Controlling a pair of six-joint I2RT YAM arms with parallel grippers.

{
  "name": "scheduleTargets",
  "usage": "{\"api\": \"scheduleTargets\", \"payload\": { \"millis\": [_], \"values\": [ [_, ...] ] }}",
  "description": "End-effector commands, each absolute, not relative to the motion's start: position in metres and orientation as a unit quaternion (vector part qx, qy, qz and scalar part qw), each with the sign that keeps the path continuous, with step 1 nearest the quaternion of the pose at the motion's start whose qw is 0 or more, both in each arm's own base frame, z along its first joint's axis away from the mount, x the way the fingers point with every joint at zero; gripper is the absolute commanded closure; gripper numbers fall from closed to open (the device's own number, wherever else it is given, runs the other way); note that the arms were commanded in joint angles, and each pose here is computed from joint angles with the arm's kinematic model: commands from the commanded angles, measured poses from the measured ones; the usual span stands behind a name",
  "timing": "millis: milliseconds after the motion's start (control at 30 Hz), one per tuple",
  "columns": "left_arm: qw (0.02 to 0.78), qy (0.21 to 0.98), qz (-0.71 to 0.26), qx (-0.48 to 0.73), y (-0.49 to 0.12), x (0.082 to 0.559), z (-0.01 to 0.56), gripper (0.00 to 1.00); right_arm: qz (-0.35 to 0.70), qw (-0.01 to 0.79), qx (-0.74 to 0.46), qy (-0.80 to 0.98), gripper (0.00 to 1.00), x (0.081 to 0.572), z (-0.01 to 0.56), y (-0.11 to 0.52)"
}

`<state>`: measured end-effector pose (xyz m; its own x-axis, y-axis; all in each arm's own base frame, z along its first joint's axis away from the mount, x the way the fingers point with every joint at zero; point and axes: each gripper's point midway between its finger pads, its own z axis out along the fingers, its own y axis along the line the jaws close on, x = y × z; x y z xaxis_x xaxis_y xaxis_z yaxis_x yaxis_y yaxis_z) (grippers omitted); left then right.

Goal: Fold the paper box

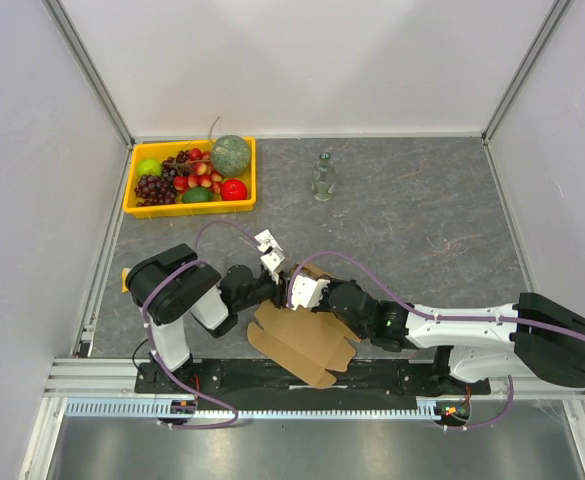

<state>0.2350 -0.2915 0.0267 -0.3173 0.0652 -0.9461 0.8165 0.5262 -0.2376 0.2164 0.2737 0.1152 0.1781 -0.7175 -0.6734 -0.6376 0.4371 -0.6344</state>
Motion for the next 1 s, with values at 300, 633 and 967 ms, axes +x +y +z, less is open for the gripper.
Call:
{"api": "scheduleTargets", "payload": {
  "millis": [300, 633, 967],
  "values": [
    [0.615, 0.591, -0.431, 0.294, -0.296, 0.231, 0.127, 0.38, -0.038, 0.577, -0.513, 0.634, 0.92, 0.221, 0.139, 0.278],
    [0.614, 0.609, -0.403, 0.3, -0.295, 0.241, 0.123, 0.47, -0.038, 0.575, -0.518, 0.632, 0.93, 0.219, 0.138, 0.28],
    [0.606, 0.625, -0.386, 0.306, -0.296, 0.247, 0.112, 0.98, -0.035, 0.576, -0.52, 0.631, 0.93, 0.218, 0.139, 0.284]
  ]
}}
